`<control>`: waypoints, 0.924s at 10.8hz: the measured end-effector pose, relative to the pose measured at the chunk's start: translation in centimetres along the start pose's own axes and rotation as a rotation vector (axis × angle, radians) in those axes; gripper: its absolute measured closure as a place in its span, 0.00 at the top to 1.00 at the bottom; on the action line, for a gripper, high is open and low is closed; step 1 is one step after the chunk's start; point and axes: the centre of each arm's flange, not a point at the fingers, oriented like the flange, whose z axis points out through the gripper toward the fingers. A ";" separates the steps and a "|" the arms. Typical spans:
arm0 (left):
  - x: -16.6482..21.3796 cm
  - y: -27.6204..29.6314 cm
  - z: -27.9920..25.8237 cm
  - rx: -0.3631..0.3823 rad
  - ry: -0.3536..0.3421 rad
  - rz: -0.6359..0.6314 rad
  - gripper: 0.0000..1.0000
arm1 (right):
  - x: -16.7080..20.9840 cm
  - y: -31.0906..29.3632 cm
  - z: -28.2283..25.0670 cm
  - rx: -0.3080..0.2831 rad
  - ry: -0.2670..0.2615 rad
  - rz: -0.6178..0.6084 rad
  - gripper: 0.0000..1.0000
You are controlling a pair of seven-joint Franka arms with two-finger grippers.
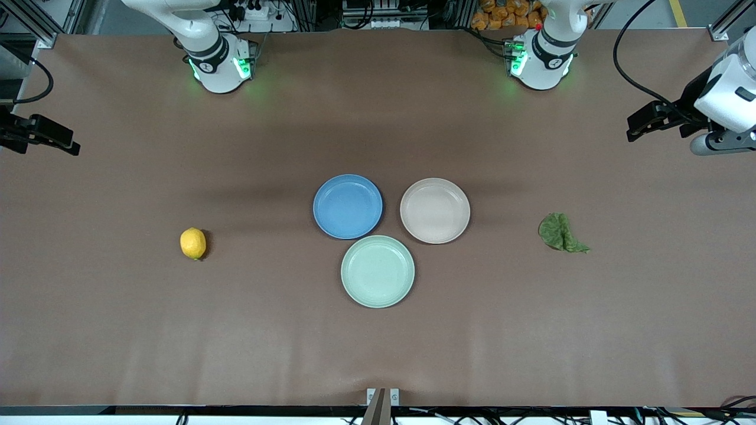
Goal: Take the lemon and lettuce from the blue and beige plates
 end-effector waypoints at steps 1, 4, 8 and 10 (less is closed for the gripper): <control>0.0 0.0 0.0 0.000 0.002 0.000 1.00 | 0.0 -0.1 0.1 0.000 -0.004 -0.001 1.00; 0.2 0.0 -0.1 -0.003 0.017 0.000 1.00 | -0.2 -0.3 0.2 0.011 -0.022 -0.003 1.00; 0.3 0.1 -0.9 -0.006 0.043 0.009 1.00 | -0.2 -0.3 0.3 0.016 -0.028 -0.002 1.00; 0.4 0.1 -1.7 -0.009 0.067 0.029 1.00 | -0.3 -0.4 0.4 0.016 -0.032 -0.002 1.00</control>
